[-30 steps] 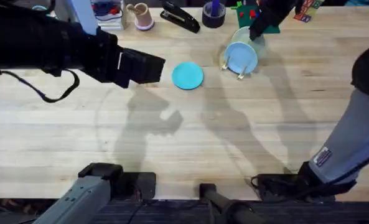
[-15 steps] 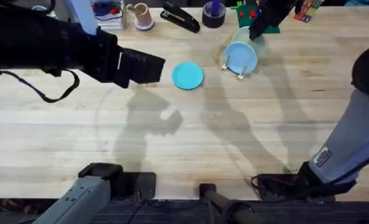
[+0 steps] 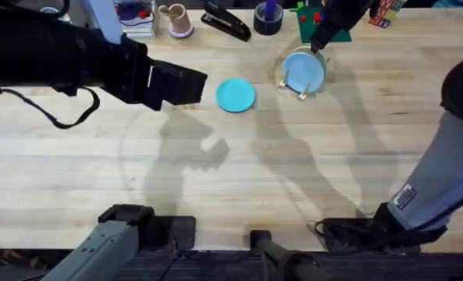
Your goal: Pick up the plates from the table one by one and place each into a slot on the dish rack.
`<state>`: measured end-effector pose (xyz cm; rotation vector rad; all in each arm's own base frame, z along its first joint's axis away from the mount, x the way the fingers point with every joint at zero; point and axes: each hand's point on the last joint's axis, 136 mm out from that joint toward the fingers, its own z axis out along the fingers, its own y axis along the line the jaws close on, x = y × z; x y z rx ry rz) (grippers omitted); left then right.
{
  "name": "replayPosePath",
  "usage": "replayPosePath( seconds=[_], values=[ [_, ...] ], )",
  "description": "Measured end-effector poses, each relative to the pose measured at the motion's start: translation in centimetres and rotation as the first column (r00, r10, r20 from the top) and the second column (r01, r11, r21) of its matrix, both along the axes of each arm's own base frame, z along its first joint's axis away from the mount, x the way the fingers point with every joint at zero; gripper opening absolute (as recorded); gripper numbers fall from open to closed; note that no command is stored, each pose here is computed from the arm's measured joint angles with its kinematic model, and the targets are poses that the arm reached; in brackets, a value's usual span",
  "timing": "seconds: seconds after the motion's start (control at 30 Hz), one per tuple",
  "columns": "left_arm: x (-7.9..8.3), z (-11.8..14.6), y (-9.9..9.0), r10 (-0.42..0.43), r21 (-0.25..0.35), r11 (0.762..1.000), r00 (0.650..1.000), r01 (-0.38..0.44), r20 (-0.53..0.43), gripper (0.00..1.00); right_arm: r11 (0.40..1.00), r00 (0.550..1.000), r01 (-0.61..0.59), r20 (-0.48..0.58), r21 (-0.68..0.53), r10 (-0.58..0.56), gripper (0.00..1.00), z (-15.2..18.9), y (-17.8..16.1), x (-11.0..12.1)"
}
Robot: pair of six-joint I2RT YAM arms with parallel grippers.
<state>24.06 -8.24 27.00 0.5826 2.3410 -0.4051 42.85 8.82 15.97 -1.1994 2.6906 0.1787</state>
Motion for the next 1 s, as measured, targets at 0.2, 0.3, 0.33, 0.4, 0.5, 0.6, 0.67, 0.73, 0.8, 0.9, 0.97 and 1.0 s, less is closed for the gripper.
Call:
replayPosePath(
  seconds=[0.2, 0.3, 0.33, 0.4, 0.5, 0.6, 0.67, 0.73, 0.8, 0.9, 0.97, 1.0],
  values=[
    [0.0, 0.0, 0.0, 0.0, 0.0, 1.0, 1.0, 0.0, 0.0, 0.995, 1.0, 1.0, 0.0, 0.0, 0.0, 0.0, 0.263, 0.0, 0.0, 0.0],
    [0.0, 0.0, 0.0, 0.0, 0.0, 1.0, 1.0, 0.0, 0.0, 0.995, 1.0, 1.0, 0.005, -0.001, 0.0, -0.005, 0.263, 0.0, 0.0, 0.0],
    [0.0, 0.0, 0.0, 0.0, 0.0, 1.0, 1.0, 0.0, 0.0, 0.995, 1.0, 1.0, 0.008, -0.001, 0.001, -0.008, 0.263, 0.0, 0.0, 0.0],
    [0.0, 0.0, 0.0, 0.0, 0.0, 1.0, 1.0, 0.0, 0.0, 0.995, 1.0, 1.0, 0.015, -0.002, 0.002, -0.015, 0.263, 0.0, 0.0, 0.0],
    [0.0, 0.0, 0.0, 0.0, 0.0, 1.0, 1.0, 0.0, 0.0, 0.995, 1.0, 1.0, 0.023, 0.002, 0.004, -0.023, 0.264, 0.2, 0.0, 0.0],
    [0.0, 0.0, 0.0, 0.0, 0.0, 1.0, 1.0, 0.0, 0.0, 0.995, 0.999, 0.997, 0.05, 0.061, 0.019, -0.051, 0.272, 3.1, -0.1, -0.5],
    [0.0, 0.0, 0.0, 0.0, -0.001, 1.0, 1.0, 0.0, 0.0, 0.996, 0.998, 0.992, 0.057, 0.113, 0.032, -0.061, 0.32, 5.5, -0.1, -1.1],
    [0.0, 0.0, 0.0, 0.0, 0.0, 1.0, 1.0, 0.0, 0.0, 0.996, 0.997, 0.986, 0.06, 0.156, 0.043, -0.066, 0.365, 7.6, -0.2, -1.9],
    [0.0, 0.0, 0.0, 0.0, 0.0, 1.0, 1.0, 0.0, 0.0, 0.995, 0.996, 0.976, 0.069, 0.201, 0.061, -0.08, 0.473, 9.9, -0.2, -2.8],
    [0.0, 0.0, 0.0, 0.0, 0.0, 1.0, 1.0, 0.0, 0.0, 0.995, 0.992, 0.959, 0.085, 0.261, 0.092, -0.107, 0.64, 12.8, 0.2, -4.1],
    [0.0, 0.0, 0.0, 0.0, 0.0, 1.0, 1.0, 0.0, 0.0, 0.995, 0.99, 0.954, 0.085, 0.279, 0.109, -0.113, 0.702, 14.1, 0.7, -5.1],
    [0.0, 0.0, 0.0, 0.0, 0.0, 1.0, 1.0, 0.0, 0.0, 0.995, 0.99, 0.953, 0.085, 0.281, 0.115, -0.115, 0.786, 14.5, 0.9, -5.7]
  ],
)
